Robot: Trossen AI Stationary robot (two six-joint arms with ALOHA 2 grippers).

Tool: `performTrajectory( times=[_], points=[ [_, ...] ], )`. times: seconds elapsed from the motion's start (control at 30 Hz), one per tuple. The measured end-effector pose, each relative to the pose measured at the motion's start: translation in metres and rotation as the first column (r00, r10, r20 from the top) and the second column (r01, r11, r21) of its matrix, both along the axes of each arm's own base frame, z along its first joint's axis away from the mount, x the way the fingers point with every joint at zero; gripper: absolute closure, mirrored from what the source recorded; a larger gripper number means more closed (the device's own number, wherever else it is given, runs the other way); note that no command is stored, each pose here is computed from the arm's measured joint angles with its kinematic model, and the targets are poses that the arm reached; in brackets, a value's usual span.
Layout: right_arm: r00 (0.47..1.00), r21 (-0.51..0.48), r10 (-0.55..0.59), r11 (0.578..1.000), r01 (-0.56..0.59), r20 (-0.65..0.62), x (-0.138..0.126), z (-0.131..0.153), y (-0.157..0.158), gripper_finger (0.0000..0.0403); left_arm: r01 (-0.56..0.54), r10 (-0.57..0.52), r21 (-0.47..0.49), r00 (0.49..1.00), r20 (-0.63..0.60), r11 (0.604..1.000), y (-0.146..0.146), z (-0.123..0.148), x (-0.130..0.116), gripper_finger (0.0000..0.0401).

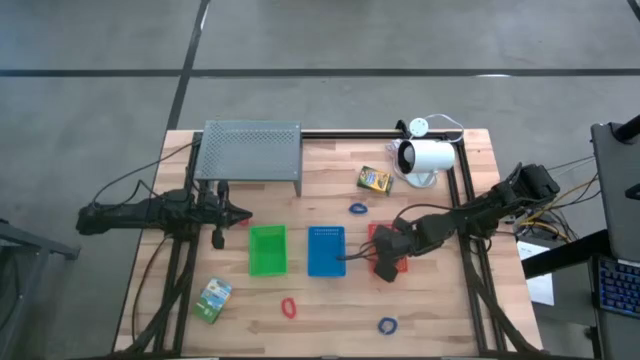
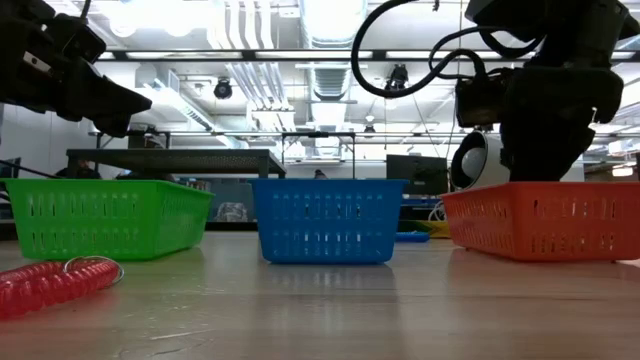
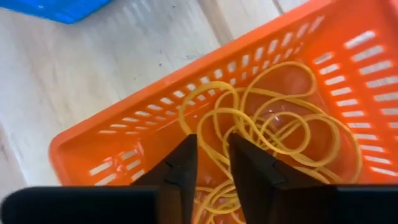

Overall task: Pick & Place Office Desk Supplies
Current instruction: Put the crayon box into the blue bin

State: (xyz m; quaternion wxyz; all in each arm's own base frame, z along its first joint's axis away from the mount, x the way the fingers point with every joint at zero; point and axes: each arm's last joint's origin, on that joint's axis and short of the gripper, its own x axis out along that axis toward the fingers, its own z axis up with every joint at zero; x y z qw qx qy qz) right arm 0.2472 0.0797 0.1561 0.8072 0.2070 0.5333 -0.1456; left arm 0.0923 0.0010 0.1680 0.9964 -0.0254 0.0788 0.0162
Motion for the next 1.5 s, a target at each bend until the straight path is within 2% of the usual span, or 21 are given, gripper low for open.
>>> performTrajectory(
  times=[0.17, 0.3, 0.5, 0.97, 1.07, 1.23, 1.4, 1.5],
  points=[
    [1.0, 0.008, 0.01, 1.0, -0.01, 0.006, 0.001, 0.0, 0.001, 0.027, 0.0, 0.0, 0.0, 1.0, 0.0, 1.0, 0.0, 0.0, 0.0, 0.0373],
    [1.0, 0.009, 0.009, 1.0, -0.009, 0.01, 0.001, 0.001, 0.001, 0.0254, 0.0, 0.0, 0.0, 1.0, 0.0, 1.0, 0.0, 0.0, 0.0, 0.0373],
    [0.999, 0.025, 0.006, 1.0, -0.007, 0.053, -0.001, 0.011, 0.0, 0.0257, 0.0, 0.0, 0.0, 1.0, 0.0, 1.0, 0.0, 0.0, 0.0, 0.0373],
    [0.959, 0.082, 0.001, 0.996, -0.025, 0.285, -0.023, 0.067, -0.007, 0.0266, 0.0, 0.0, 0.0, 1.0, 0.0, 1.0, 0.0, 0.0, 0.0, 0.0373],
    [0.93, 0.047, 0.037, 0.997, -0.059, 0.367, -0.025, 0.079, -0.008, 0.0269, 0.0, 0.0, 0.0, 1.0, -0.001, 1.0, 0.0, 0.0, 0.0, 0.0373],
    [0.841, -0.095, 0.164, 0.986, -0.134, 0.515, -0.025, 0.098, -0.009, 0.027, 0.0, 0.0, 0.0, 1.0, 0.0, 1.0, 0.0, 0.0, 0.0, 0.0373],
    [0.747, -0.238, 0.274, 0.958, -0.159, 0.605, -0.022, 0.113, -0.009, 0.0262, 0.0, 0.0, 0.0, 1.0, 0.0, 1.0, 0.0, 0.0, 0.0, 0.0373],
    [0.711, -0.308, 0.316, 0.94, -0.147, 0.628, -0.021, 0.118, -0.01, 0.0258, 0.0, 0.0, 0.0, 1.0, 0.0, 1.0, 0.0, 0.0, 0.0, 0.0373]
  ],
)
